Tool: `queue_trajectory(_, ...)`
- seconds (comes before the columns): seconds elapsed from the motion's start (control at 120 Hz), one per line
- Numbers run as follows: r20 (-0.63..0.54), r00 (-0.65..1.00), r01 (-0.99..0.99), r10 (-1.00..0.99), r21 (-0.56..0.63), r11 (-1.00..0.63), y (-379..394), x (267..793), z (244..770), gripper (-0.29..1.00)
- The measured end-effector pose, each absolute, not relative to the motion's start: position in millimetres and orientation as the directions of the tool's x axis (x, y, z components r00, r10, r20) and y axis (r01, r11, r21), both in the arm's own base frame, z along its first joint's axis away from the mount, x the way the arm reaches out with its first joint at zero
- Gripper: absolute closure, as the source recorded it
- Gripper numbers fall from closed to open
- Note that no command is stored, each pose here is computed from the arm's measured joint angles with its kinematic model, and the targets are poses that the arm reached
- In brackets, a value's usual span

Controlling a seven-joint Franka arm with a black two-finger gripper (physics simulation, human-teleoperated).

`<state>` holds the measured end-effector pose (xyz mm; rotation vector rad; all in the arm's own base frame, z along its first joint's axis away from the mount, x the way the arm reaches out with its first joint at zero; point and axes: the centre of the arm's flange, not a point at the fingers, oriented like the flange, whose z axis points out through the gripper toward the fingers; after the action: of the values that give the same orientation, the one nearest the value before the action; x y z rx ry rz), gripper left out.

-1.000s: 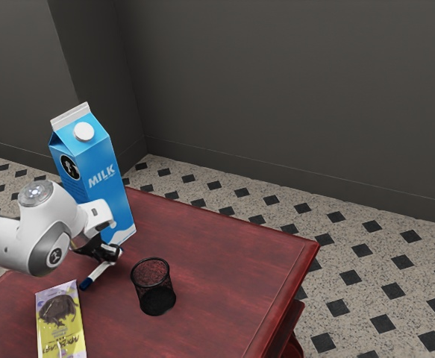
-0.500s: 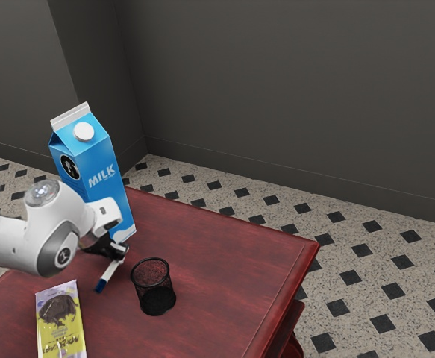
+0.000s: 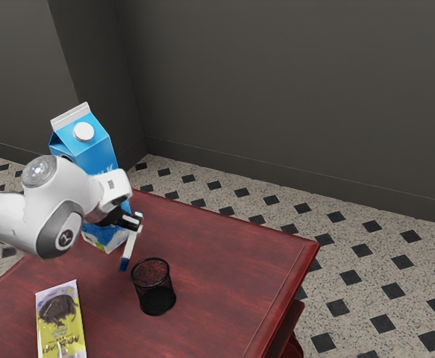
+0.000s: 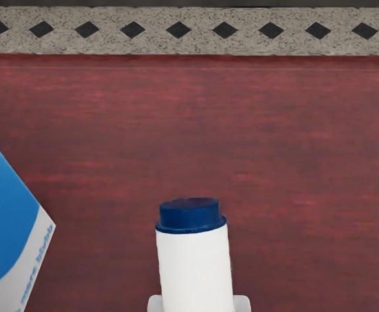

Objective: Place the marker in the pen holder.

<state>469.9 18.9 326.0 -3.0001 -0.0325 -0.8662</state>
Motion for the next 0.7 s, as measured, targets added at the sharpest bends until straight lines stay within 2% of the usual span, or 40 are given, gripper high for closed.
queue_trajectory(0.125, 0.589, 0.808, 0.018, -0.011, -0.044, -0.999, 29.1, 467.0, 370.1, 0.79)
queue_trajectory(0.3, 0.631, 0.773, -0.016, -0.068, -0.087, -0.996, 26.6, 461.0, 405.3, 0.79)
queue_trajectory(0.408, 0.683, 0.72, -0.065, -0.118, -0.102, -0.993, -3.9, 454.2, 434.9, 0.78)
queue_trajectory(0.7, 0.685, 0.718, -0.121, -0.125, -0.055, -0.991, -67.5, 434.9, 428.2, 0.75)
